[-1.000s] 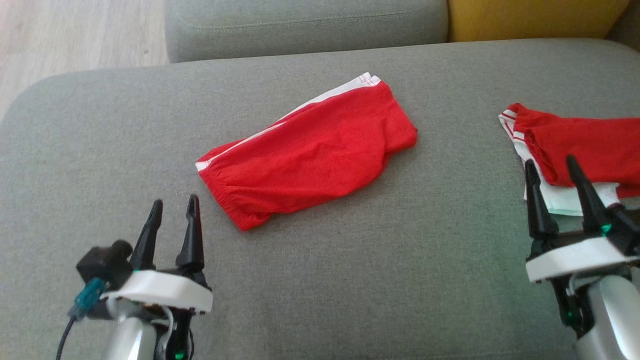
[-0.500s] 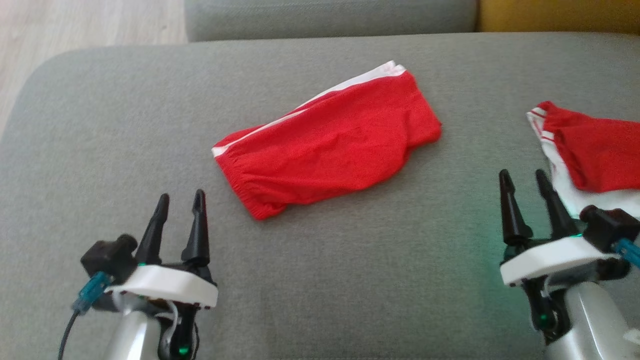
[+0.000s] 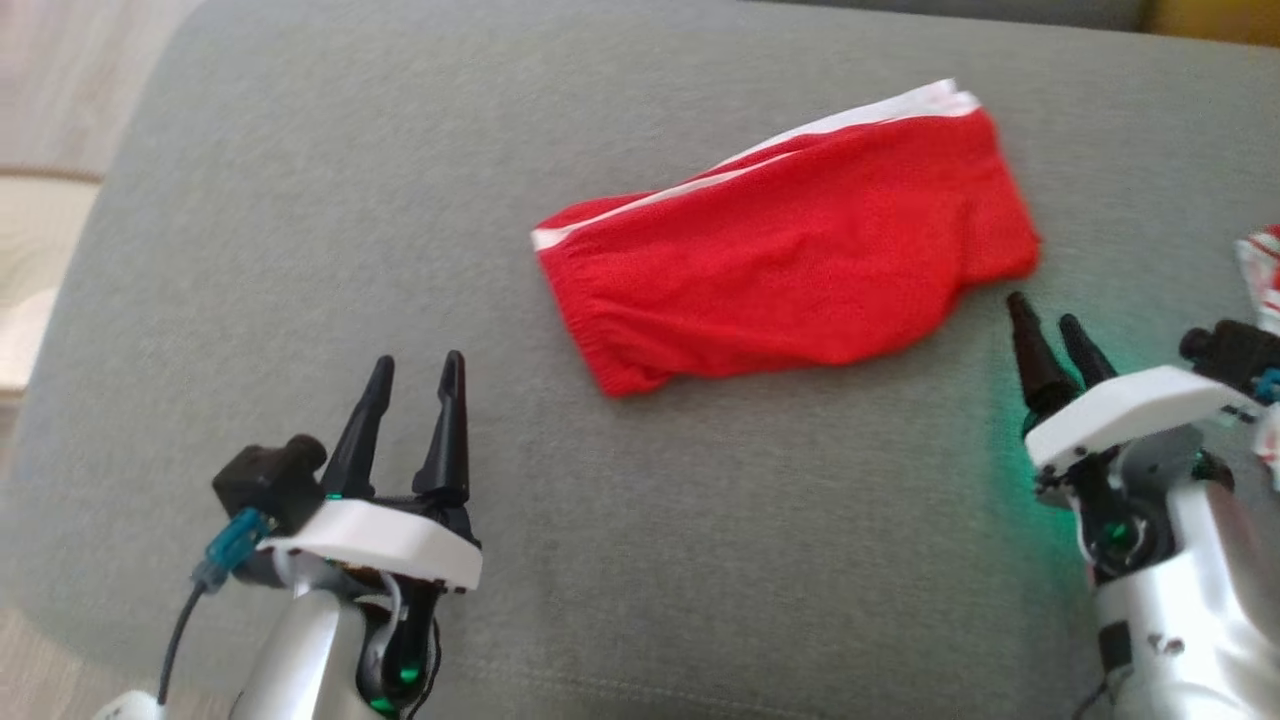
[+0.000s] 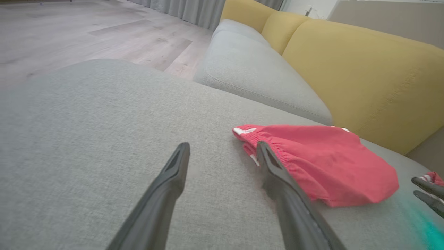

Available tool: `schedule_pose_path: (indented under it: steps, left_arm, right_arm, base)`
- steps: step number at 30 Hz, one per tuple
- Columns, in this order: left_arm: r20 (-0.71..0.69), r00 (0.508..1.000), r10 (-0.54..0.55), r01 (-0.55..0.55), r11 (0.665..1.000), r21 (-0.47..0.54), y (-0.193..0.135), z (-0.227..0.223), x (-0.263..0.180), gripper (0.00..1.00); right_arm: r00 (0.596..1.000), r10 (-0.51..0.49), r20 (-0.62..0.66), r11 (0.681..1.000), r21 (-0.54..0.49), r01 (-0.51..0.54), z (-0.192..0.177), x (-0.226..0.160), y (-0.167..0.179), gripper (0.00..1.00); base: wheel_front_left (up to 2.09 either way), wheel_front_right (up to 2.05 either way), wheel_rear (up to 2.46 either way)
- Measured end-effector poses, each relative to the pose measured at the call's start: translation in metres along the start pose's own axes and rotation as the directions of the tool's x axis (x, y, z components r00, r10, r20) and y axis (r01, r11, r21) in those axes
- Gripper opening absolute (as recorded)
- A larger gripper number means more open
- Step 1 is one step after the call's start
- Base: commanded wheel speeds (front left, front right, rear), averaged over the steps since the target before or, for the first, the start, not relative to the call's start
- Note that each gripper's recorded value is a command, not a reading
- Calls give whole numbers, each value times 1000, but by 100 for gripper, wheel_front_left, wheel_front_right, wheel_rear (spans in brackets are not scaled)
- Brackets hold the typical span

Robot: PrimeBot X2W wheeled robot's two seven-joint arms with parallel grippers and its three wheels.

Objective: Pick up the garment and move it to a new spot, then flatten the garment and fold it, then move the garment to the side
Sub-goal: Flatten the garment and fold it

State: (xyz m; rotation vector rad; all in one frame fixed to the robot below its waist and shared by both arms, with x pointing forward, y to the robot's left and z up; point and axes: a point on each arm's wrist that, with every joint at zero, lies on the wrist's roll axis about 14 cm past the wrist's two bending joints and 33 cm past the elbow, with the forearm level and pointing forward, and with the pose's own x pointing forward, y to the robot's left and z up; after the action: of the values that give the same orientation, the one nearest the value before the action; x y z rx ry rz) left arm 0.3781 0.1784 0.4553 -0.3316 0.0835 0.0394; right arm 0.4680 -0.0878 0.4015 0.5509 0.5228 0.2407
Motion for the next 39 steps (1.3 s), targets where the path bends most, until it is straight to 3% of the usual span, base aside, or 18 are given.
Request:
schedule_pose_path:
  steps: [13,24,25,26,27,31,39]
  left_arm:
    - [-22,994,111,-111,994,5,31,-4,-12,100]
    - [-22,993,118,-118,993,11,31,-3,-5,100]
    - [-21,993,118,-118,993,11,31,-3,-4,100]
    - [-22,993,118,-118,993,12,31,-3,-4,100]
    - [-23,993,118,-117,993,11,31,-3,-4,100]
    - [-19,994,112,-112,994,10,29,-2,-4,100]
    - [-4,997,76,-76,997,-1,18,2,0,100]
  right_arm:
    - [996,-9,-93,993,119,20,-4,64,8,100]
    - [993,-8,-115,993,118,22,0,90,15,100]
    - [993,-7,-119,994,106,20,0,91,15,86]
    - [993,-5,-120,995,95,17,0,91,17,4]
    - [993,-2,-122,996,87,13,0,92,18,0]
    - [994,20,-105,998,64,-13,3,91,29,0]
    - [999,-12,37,991,134,6,22,65,15,0]
  base:
    - [0,0,0]
    - [0,0,0]
    - [0,0,0]
    - [0,0,0]
    - [0,0,0]
    - [0,0,0]
    - [0,0,0]
